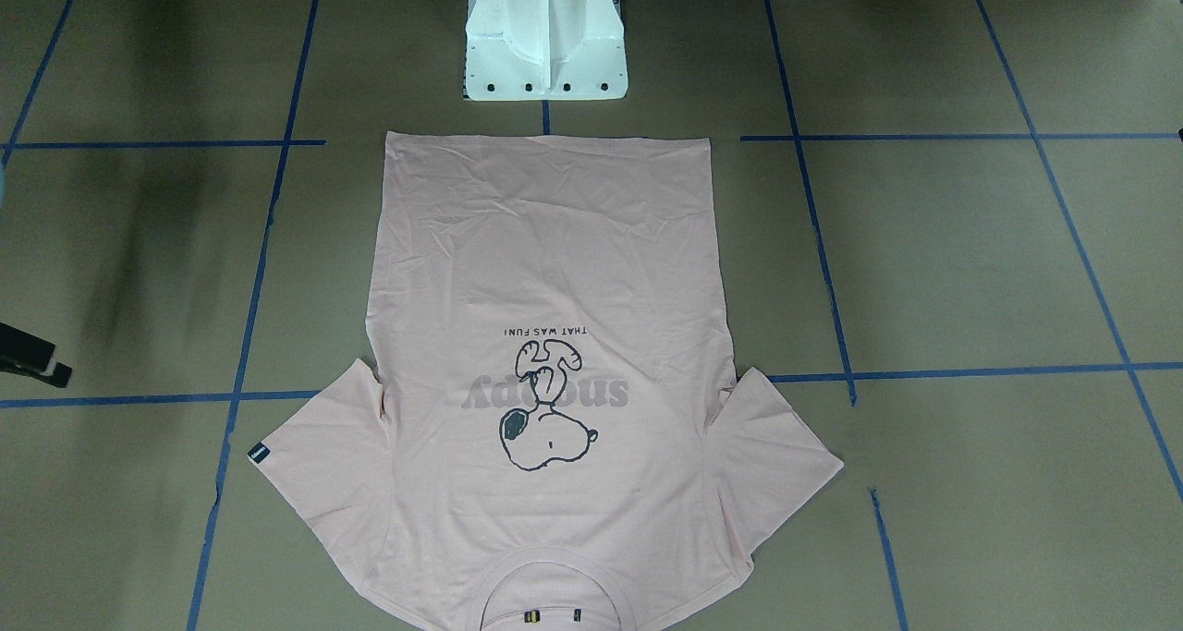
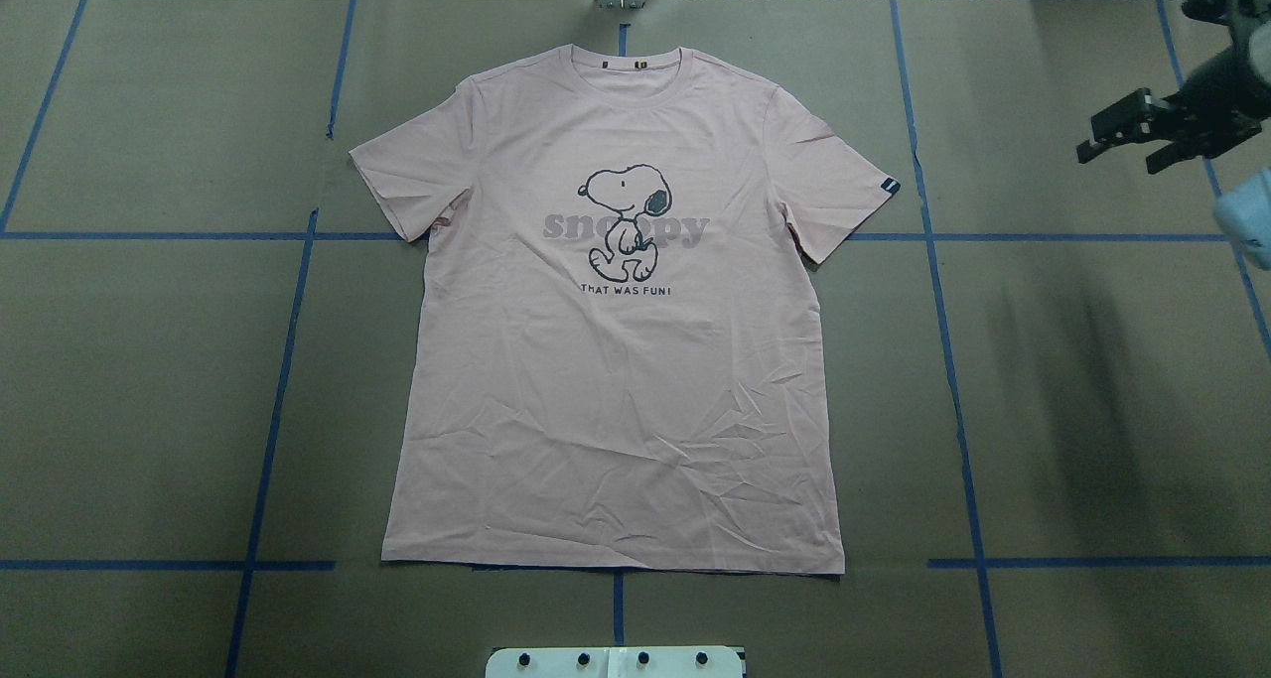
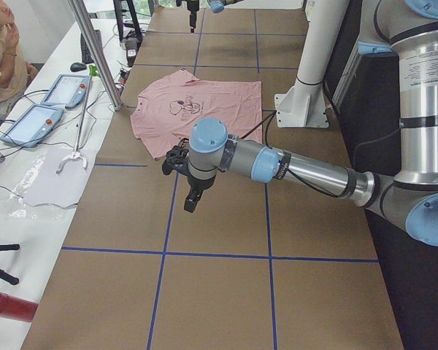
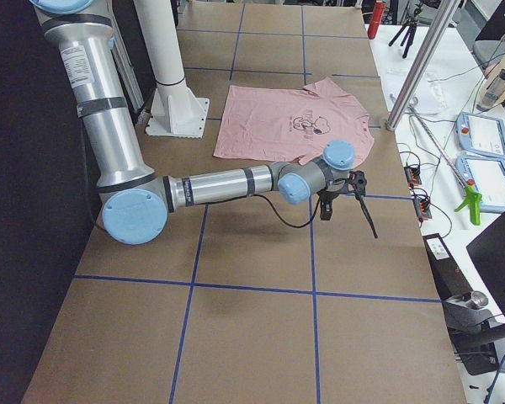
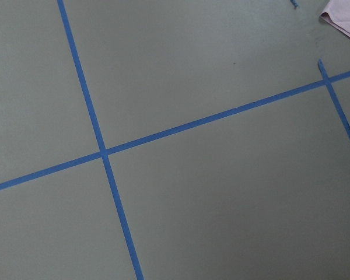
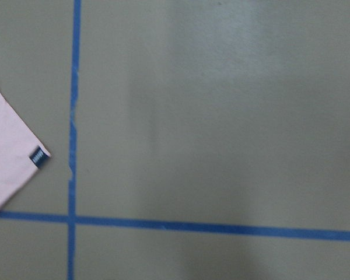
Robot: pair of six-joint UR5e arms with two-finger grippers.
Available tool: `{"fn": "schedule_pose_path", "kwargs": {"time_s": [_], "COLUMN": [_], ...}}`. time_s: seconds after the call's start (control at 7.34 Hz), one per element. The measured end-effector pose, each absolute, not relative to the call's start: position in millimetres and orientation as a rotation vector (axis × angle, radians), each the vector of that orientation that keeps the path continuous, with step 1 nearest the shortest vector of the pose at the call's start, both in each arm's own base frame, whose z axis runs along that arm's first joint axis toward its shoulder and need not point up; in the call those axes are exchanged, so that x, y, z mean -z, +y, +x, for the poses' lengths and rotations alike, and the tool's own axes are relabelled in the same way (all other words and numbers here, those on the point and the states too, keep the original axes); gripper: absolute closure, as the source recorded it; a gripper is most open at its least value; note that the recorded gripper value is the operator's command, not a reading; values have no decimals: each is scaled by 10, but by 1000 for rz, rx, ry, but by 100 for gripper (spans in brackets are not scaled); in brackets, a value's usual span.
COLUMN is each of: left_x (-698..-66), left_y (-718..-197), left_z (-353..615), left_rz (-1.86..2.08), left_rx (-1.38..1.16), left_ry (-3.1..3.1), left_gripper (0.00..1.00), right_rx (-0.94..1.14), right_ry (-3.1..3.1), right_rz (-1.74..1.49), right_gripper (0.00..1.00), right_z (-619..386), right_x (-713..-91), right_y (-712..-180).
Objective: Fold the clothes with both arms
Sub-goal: 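Move the right gripper in over the pink shirt's sleeve nearest it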
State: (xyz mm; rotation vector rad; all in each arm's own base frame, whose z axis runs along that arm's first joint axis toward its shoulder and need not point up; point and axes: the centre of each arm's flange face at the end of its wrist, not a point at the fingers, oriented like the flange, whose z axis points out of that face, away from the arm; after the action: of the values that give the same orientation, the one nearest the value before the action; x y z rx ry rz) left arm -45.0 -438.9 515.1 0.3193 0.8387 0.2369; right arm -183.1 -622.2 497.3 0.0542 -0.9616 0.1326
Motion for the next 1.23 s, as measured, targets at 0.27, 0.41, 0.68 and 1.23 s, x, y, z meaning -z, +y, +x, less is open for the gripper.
{"fn": "schedule_pose_path", "kwargs": {"time_s": [0.27,0.41,0.68,1.23], "left_x": [-5149,-5147,-5138,-5134], "left_y": [-4400,-4406,-4409,-4410], "left_z": [-445,-444,-442,-442], "left_rz": [322,323,324,325], "left_rx": [-239,-239,-240,-241], "left_ry": [839,839,839,840], "left_gripper": [0,0,0,0], "right_rx": [-299,-355,-426,-456], "right_ry": [-940,-933,-908,-863], "right_rz": [36,27,23,38], "right_gripper": [22,24,29,33], "right_z": [-2738,-3032,-3454,-3705], "right_x": [-4602,-4538,-4477,-4536], "right_y": [-6329,-6293,-6236,-6313]}}
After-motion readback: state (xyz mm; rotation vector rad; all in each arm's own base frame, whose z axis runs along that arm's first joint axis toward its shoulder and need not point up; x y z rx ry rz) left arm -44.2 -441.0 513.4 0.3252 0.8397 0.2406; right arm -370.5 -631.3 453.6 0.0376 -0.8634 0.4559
